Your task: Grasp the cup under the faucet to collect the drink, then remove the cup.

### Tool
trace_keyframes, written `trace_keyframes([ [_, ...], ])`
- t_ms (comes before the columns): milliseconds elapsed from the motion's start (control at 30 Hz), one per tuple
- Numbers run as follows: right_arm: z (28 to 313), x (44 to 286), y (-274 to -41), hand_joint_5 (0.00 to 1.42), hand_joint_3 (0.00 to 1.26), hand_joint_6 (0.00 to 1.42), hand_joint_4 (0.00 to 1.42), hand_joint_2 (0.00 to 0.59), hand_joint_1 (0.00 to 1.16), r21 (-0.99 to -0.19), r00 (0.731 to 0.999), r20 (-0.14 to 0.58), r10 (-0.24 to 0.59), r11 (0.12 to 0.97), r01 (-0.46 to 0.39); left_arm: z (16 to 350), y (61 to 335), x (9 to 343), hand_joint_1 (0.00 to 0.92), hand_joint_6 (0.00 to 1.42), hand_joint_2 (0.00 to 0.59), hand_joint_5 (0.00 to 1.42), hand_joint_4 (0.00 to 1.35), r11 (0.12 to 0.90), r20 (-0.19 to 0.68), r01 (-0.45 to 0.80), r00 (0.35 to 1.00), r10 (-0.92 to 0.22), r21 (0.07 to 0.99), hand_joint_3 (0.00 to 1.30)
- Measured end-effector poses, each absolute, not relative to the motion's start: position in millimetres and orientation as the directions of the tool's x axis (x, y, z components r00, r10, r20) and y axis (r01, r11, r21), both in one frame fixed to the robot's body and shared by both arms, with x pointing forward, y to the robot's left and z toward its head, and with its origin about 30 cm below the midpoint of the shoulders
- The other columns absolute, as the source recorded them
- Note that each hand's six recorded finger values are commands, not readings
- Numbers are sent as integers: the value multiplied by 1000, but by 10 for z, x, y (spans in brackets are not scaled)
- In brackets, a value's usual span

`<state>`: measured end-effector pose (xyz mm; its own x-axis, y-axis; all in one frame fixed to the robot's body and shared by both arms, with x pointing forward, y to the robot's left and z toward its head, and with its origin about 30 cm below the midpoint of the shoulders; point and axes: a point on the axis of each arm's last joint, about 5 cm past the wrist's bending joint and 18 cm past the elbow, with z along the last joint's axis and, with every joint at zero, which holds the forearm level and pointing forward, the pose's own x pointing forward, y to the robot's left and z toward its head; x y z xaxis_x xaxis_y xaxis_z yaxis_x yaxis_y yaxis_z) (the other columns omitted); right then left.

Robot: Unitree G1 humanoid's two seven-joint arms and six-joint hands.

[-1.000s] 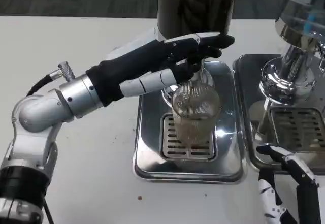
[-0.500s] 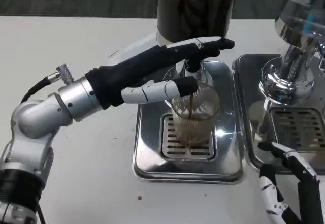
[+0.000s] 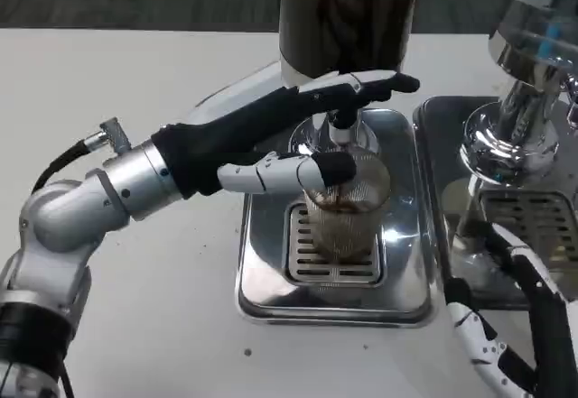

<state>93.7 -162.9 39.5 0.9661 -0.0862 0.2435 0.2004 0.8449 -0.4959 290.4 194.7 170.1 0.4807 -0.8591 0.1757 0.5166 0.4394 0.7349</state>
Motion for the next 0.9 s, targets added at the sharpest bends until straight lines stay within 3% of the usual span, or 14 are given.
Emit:
trace_keyframes([
  [300,473,1105,-1717,110,87,178,87,225,535,-507,973,230,-1,853,121,1701,1955,2899,0,0,121,116,78,442,182,508,482,-857,739,150],
  [533,520,1207,-1758,40,5,133,8,215,576,-524,979,197,57,850,56,1698,1957,2899,0,0,121,116,80,445,184,506,484,-856,739,151],
  [900,625,1402,-1845,1,0,67,1,210,588,-553,974,171,152,833,-32,1696,1960,2898,0,0,136,116,90,448,186,504,486,-854,738,159],
])
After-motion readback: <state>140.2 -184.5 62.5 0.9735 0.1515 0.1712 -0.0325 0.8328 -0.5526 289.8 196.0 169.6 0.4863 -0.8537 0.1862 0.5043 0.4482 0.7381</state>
